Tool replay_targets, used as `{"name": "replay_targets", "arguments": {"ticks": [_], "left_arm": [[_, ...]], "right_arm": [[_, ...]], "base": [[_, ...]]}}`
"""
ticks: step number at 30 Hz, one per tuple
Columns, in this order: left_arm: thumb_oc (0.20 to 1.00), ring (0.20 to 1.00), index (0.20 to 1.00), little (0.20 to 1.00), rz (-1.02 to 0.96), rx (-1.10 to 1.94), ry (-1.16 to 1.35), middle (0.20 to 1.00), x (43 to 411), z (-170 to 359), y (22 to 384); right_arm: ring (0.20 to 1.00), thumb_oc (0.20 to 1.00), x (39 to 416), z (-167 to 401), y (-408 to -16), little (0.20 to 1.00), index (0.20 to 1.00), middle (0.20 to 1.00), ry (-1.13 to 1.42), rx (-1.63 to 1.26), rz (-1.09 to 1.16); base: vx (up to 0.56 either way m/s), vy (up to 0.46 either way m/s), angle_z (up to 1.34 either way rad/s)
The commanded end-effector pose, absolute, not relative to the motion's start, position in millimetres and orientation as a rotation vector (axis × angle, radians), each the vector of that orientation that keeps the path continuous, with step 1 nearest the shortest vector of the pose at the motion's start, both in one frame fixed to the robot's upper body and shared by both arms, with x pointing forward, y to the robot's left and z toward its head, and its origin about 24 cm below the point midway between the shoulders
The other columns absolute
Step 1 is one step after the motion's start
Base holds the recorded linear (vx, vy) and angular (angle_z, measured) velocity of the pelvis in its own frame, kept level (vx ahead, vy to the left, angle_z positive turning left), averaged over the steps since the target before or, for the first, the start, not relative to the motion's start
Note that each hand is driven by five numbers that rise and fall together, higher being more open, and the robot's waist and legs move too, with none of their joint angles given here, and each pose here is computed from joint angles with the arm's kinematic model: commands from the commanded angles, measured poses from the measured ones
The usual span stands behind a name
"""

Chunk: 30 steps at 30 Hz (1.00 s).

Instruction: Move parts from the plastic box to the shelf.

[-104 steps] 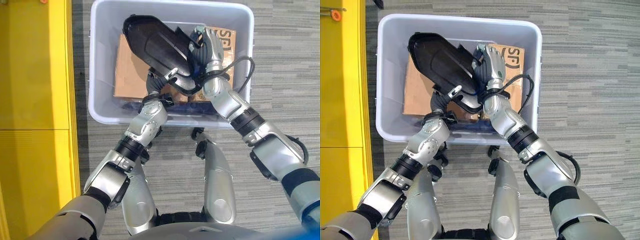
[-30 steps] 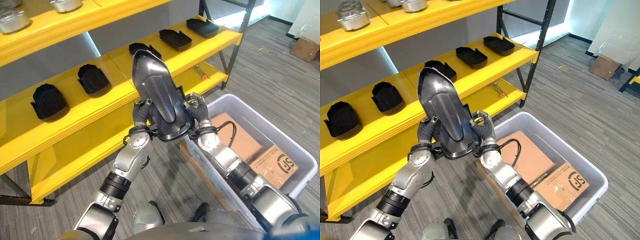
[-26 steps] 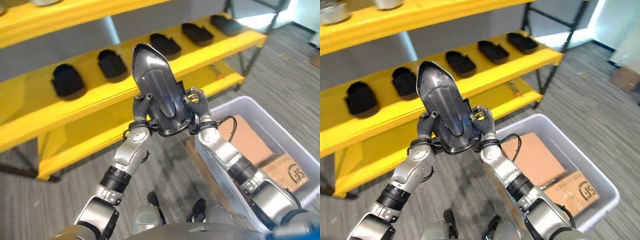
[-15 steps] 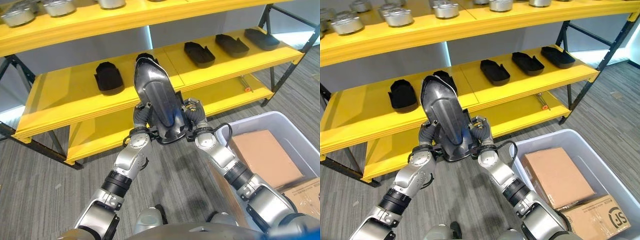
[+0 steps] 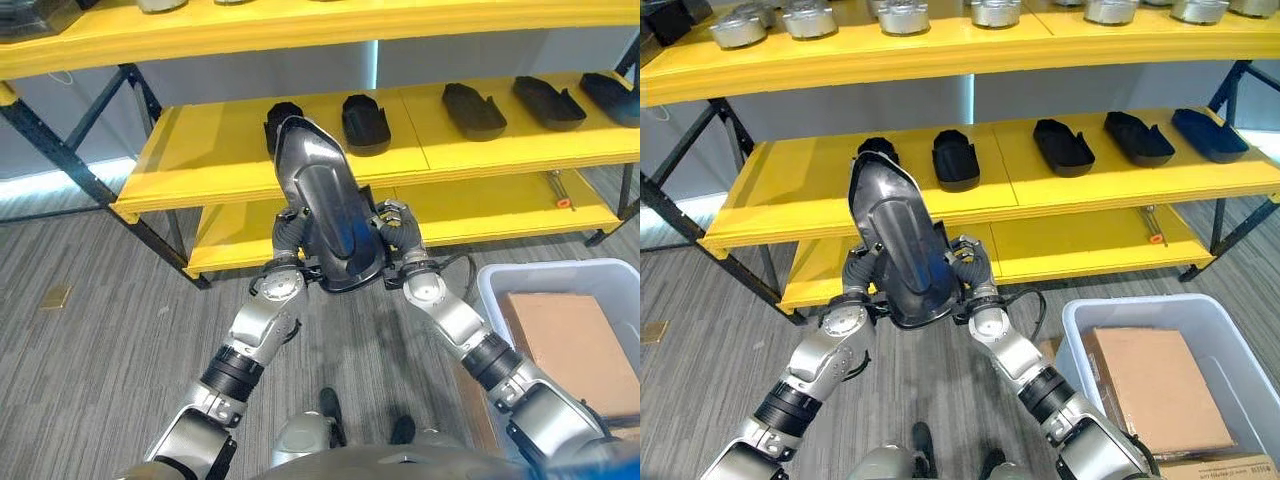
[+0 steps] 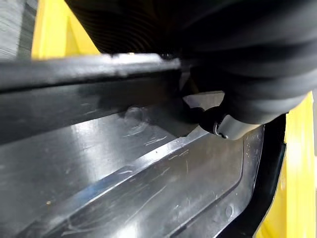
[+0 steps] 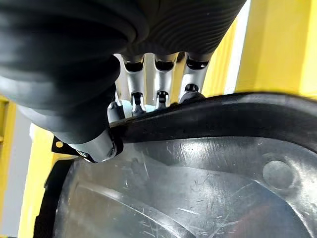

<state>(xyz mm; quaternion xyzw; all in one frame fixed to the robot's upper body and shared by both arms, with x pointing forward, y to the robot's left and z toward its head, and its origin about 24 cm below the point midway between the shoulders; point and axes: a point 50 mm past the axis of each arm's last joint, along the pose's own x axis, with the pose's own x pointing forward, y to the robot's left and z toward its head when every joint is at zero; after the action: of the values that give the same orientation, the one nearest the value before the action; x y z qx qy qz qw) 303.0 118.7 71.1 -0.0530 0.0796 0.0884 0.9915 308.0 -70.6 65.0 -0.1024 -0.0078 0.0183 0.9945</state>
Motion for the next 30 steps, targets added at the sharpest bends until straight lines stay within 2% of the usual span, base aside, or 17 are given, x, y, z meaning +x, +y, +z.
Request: {"name": "replay_targets", "arguments": {"ticks": [1, 6, 11, 20, 30], "left_arm": [[0.2, 0.2, 0.2, 0.2, -0.159, -0.207, -0.059, 0.2, 304.2, 126.7, 60.9], [0.2, 0.2, 0.2, 0.2, -0.137, -0.213, -0.071, 0.2, 309.3, 125.9, 71.9], [0.2, 0.2, 0.2, 0.2, -0.154, -0.222, -0.055, 0.2, 313.0, 123.8, 67.2], [0.2, 0.2, 0.2, 0.2, -0.19, -0.214, -0.012, 0.2, 314.5, 119.2, 54.3], [0.2, 0.2, 0.2, 0.2, -0.146, -0.181, -0.047, 0.2, 304.2, 129.6, 48.8]], "right_arm": [[0.2, 0.2, 315.0, 115.1, -21.5, 0.2, 0.2, 0.2, -0.176, -0.094, 0.209], [0.2, 0.2, 319.0, 126.4, -16.6, 0.2, 0.2, 0.2, -0.206, -0.128, 0.258], [0.2, 0.2, 320.8, 132.1, -18.6, 0.2, 0.2, 0.2, -0.193, -0.118, 0.244], [0.2, 0.2, 312.7, 122.9, -25.2, 0.2, 0.2, 0.2, -0.177, -0.05, 0.178], [0.2, 0.2, 303.6, 109.4, -33.8, 0.2, 0.2, 0.2, -0.168, -0.038, 0.22]], "base": [[-0.09, 0.111, 0.65], [-0.02, 0.132, -0.13], [0.06, 0.304, 0.03], [0.07, 0.505, 0.09], [-0.04, 0.108, -0.14]]}}
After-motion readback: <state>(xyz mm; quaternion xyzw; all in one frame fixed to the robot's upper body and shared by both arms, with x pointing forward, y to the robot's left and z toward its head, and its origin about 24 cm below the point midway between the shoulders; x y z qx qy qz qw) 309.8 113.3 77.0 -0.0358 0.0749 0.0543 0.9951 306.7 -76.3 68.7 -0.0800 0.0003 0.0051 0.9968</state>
